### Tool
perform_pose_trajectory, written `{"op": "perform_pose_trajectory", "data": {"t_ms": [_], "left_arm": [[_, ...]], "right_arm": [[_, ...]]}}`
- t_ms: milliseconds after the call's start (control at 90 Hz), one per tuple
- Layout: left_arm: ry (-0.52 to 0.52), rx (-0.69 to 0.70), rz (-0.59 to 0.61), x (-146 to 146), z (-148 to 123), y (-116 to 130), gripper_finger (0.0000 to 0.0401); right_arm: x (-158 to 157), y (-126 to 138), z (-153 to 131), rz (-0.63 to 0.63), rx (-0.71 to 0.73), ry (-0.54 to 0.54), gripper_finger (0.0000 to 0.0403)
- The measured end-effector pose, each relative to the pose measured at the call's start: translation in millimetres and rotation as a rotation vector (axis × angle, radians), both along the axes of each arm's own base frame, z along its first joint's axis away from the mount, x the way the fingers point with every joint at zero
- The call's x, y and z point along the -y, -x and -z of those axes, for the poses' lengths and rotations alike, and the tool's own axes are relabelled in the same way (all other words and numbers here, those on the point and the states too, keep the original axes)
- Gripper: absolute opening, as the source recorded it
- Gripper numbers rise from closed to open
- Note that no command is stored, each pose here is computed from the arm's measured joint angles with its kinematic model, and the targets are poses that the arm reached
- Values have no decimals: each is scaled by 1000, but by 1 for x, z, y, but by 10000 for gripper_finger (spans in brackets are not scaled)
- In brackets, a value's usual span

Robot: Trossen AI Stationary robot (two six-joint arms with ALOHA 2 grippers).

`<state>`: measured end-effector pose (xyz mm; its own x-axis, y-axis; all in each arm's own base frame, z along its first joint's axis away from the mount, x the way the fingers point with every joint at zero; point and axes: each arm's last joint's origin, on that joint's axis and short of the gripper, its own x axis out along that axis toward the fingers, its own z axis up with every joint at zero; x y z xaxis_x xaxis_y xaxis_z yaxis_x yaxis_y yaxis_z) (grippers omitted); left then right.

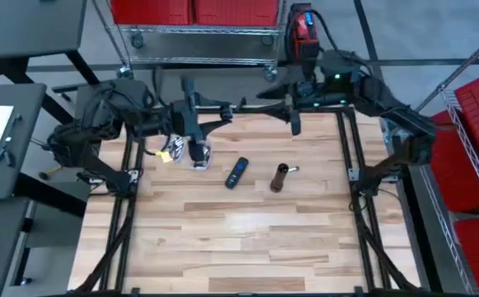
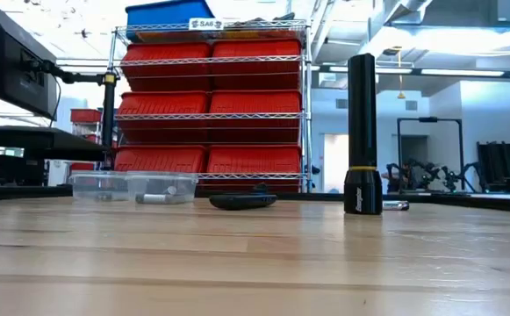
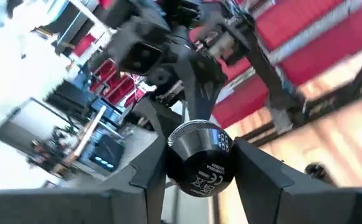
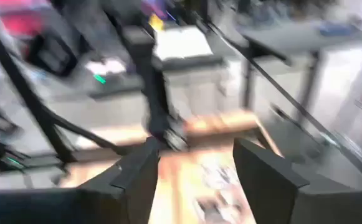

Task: Insert battery
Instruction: Close the flashlight battery compartment

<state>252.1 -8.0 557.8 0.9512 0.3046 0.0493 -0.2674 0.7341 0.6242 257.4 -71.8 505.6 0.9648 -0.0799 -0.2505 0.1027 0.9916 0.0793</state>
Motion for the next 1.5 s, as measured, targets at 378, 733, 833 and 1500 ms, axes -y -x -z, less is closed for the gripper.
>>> {"op": "perform_pose_trajectory", "data": {"t_ms": [378,733,833,1500], "left_arm": [[279,164,36,-2,-16,33,131],[430,28,0,-3,3,30,131],[452,4,-20,-5,6,29,131],[487,3,-39,-8,8,30,131]], "right_arm": [[-14,63,26,162,-411,-191,207],[-44,97,96,250,-406,-298,207],[-53,106,124,249,-352,-375,207],[-105,104,325,268,-258,-369,204]]}}
